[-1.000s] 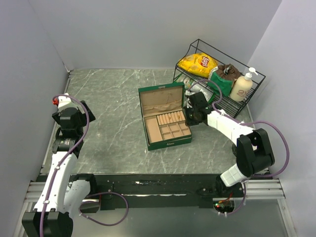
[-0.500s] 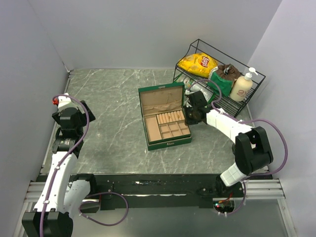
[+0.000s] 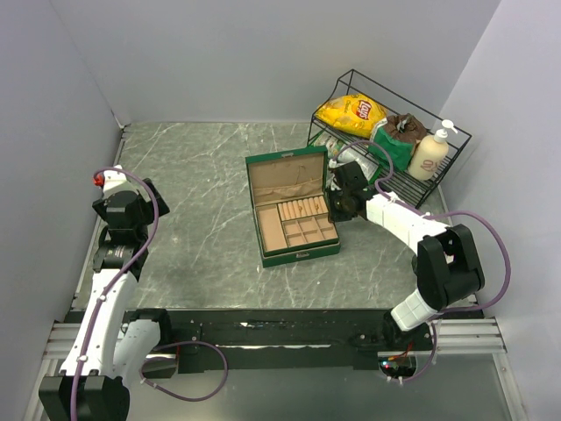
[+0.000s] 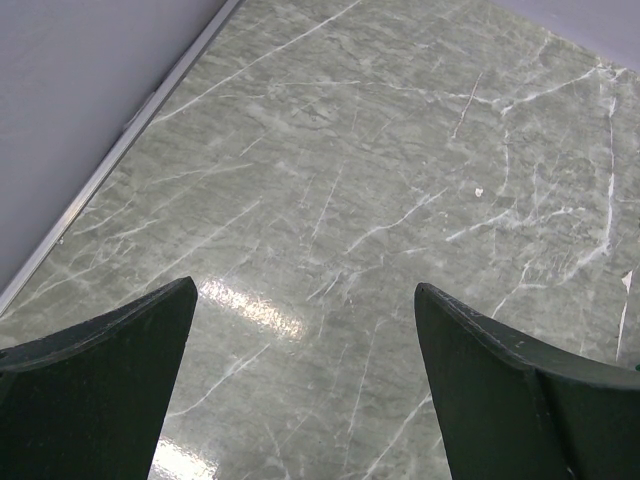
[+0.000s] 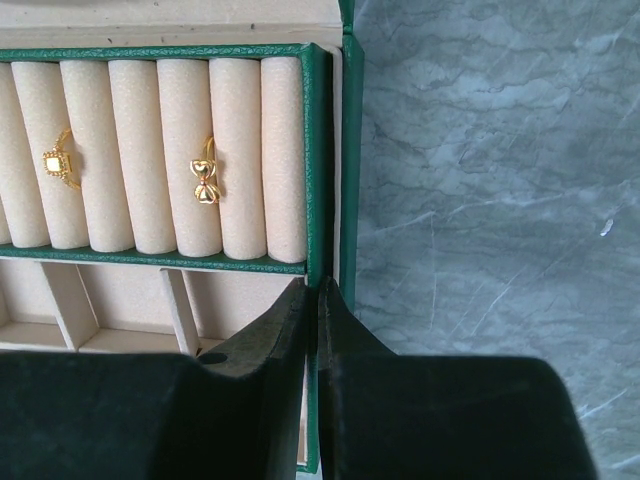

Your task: Organize the mixed jewelry

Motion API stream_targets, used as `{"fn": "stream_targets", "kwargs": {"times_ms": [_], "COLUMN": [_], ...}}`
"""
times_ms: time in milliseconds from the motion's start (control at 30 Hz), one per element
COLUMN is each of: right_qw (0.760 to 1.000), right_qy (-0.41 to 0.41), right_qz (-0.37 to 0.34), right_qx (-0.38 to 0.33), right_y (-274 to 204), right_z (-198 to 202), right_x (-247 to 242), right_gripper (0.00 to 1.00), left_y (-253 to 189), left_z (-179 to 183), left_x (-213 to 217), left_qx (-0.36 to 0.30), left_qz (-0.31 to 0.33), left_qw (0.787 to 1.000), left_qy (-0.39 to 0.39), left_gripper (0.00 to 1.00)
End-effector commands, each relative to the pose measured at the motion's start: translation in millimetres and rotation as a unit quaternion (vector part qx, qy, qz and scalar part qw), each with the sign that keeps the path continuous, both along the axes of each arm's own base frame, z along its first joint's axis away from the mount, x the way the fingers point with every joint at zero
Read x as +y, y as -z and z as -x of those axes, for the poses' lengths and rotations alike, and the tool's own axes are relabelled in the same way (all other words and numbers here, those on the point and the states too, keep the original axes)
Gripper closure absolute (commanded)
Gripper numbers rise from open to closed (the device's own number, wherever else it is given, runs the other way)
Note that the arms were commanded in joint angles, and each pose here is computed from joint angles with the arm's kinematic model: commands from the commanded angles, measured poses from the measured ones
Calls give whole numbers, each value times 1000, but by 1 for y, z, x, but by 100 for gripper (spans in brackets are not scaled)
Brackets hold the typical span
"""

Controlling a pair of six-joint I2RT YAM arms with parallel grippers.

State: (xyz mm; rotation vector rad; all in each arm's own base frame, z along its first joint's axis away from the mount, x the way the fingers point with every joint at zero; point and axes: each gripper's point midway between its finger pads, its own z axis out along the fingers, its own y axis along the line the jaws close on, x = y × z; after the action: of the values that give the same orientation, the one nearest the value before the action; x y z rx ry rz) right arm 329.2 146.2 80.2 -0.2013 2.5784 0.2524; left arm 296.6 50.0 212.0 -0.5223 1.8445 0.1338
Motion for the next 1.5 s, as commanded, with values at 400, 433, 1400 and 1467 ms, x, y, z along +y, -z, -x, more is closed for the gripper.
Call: {"fn": "stream_targets", "kwargs": {"times_ms": [400,433,1400,1467], "right_qw": [1000,1000,998,998], "right_qy": [15,15,52,42], "right_qz": [5,4,-13,-34], "right_qx": [-26,-26,-31,-21], "right_y": [-10,-11,-2,4], "right_z": [-14,-13,-9,-4], "right_x": [-2,-3,-9,-1], "right_gripper": [87,87,54,54], "left_y": [-11,-11,-7,-7], "left_z": [-7,-7,-10,-10], "left_x": [-2,-2,-5,-5], "left_qx": [-19,-19,-12,-12], "left_qz": [-4,-4,0,1], "left_qw": [1000,1000,1000,1000], "left_qy": [9,9,18,18], "left_gripper": [4,4,4,4]}}
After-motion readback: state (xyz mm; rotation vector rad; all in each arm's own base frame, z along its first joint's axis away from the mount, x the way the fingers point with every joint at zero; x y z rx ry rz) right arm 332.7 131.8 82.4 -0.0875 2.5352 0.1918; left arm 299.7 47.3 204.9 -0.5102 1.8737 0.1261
